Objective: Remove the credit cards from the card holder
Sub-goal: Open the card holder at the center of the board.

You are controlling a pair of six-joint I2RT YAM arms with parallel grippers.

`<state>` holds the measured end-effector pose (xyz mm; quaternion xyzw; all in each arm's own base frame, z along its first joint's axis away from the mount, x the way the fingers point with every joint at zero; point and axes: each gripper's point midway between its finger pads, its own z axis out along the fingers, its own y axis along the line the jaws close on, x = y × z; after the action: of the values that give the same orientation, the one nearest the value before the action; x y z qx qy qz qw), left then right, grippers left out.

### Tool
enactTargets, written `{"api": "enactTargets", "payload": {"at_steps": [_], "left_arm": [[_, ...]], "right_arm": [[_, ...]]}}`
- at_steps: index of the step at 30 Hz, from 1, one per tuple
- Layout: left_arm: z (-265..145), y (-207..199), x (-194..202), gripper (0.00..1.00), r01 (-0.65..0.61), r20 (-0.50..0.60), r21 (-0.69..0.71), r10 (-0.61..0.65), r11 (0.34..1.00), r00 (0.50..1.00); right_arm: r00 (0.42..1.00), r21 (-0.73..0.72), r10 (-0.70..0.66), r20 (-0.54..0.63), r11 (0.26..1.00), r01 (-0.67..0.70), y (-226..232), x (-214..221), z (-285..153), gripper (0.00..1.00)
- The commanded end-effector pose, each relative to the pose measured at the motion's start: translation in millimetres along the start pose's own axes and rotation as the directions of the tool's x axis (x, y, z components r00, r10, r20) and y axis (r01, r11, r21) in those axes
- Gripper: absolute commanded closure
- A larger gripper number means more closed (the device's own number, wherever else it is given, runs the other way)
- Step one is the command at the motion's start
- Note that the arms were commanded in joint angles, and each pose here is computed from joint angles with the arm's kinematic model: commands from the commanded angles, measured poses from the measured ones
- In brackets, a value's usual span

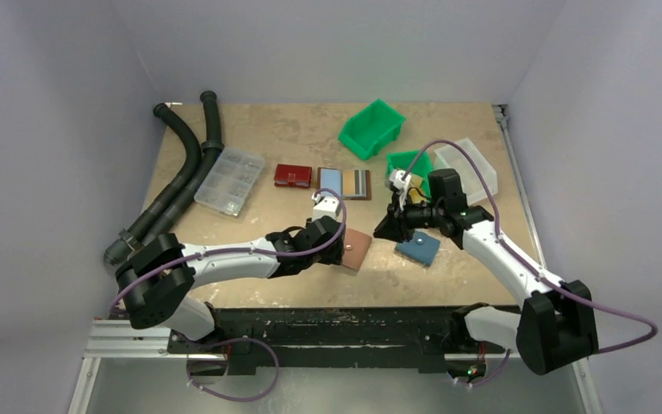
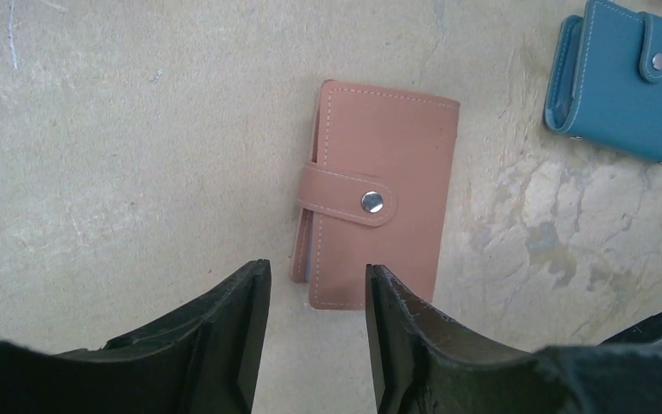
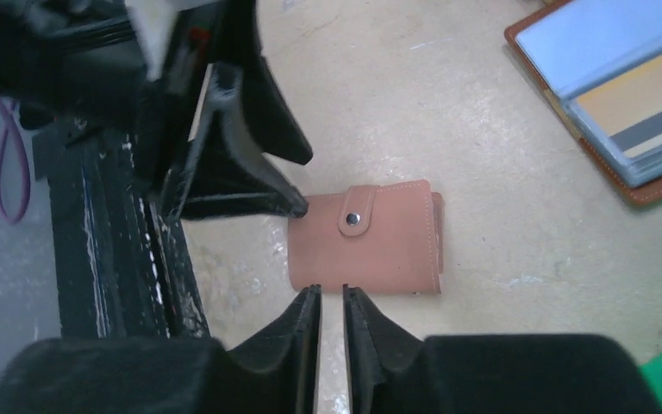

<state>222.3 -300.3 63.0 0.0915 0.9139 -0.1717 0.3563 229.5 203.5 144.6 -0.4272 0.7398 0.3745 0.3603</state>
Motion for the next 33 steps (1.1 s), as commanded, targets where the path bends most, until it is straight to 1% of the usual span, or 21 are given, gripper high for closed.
{"api": "enactTargets", "payload": {"at_steps": [1,3,5,7,9,11,16,19,21,24,25,28,29,33], "left_arm": [[-4.4,-26.4,-30.6,0.53,0.056,0.136,0.069,-0.065,0.996,0.989],[-6.3,-36.5,-33.2,0.53,0.038,0.163,0.131,-0.060,0.991,0.985],[-6.5,-41.7,-33.0,0.53,0.020,0.169,0.159,-0.047,0.987,0.984],[-3.6,-42.6,-32.1,0.53,0.006,0.166,0.147,-0.031,0.989,0.986],[0.3,-41.4,-30.0,0.53,-0.007,0.163,0.116,-0.012,0.993,0.987],[2.7,-39.3,-28.5,0.52,-0.021,0.167,0.078,0.008,0.997,0.986],[3.5,-38.3,-29.8,0.51,-0.067,0.200,-0.004,0.067,0.998,0.978],[2.6,-42.3,-32.3,0.50,-0.092,0.215,-0.025,0.095,0.995,0.972],[-1.1,-45.2,-34.5,0.47,-0.114,0.234,-0.028,0.117,0.993,0.965],[-8.8,-48.7,-39.9,0.40,-0.127,0.266,-0.010,0.125,0.992,0.956],[-11.2,-49.9,-40.7,0.36,-0.128,0.274,0.004,0.122,0.992,0.954],[-16.4,-53.0,-42.1,0.19,-0.114,0.291,0.046,0.096,0.992,0.952],[-18.0,-53.8,-42.2,0.17,-0.108,0.293,0.059,0.086,0.992,0.952],[-24.4,-56.8,-40.2,0.17,-0.103,0.289,0.104,0.069,0.989,0.955]], "right_arm": [[0.968,0.032,0.245,0.047,0.969,-0.246,-16.8,-6.9,17.7,0.82],[0.948,0.014,0.319,0.018,0.948,-0.319,-20.9,1.2,27.4,0.92],[0.931,0.007,0.364,-0.022,0.931,-0.364,-26.9,10.7,36.3,1.00],[0.911,0.003,0.407,-0.070,0.913,-0.407,-30.0,19.3,42.5,1.00],[0.897,-0.003,0.434,-0.091,0.900,-0.436,-32.9,23.2,48.0,1.00],[0.875,0.014,0.476,-0.090,0.879,-0.477,-36.0,24.3,51.8,1.00],[0.861,0.051,0.501,-0.085,0.866,-0.498,-38.6,26.4,58.1,1.00],[0.849,0.047,0.520,-0.095,0.854,-0.518,-40.7,26.5,63.3,1.00],[0.842,0.039,0.529,-0.107,0.848,-0.528,-42.1,25.4,66.1,1.00],[0.835,0.036,0.536,-0.125,0.843,-0.536,-42.9,29.0,68.7,1.00],[0.835,0.036,0.535,-0.127,0.844,-0.535,-42.9,29.7,69.2,1.00],[0.835,0.048,0.535,-0.127,0.845,-0.533,-44.3,31.5,69.3,1.00],[0.837,0.055,0.533,-0.125,0.846,-0.531,-45.6,32.2,69.3,1.00],[0.833,0.074,0.537,-0.131,0.844,-0.532,-48.7,38.0,70.6,1.00]]}}
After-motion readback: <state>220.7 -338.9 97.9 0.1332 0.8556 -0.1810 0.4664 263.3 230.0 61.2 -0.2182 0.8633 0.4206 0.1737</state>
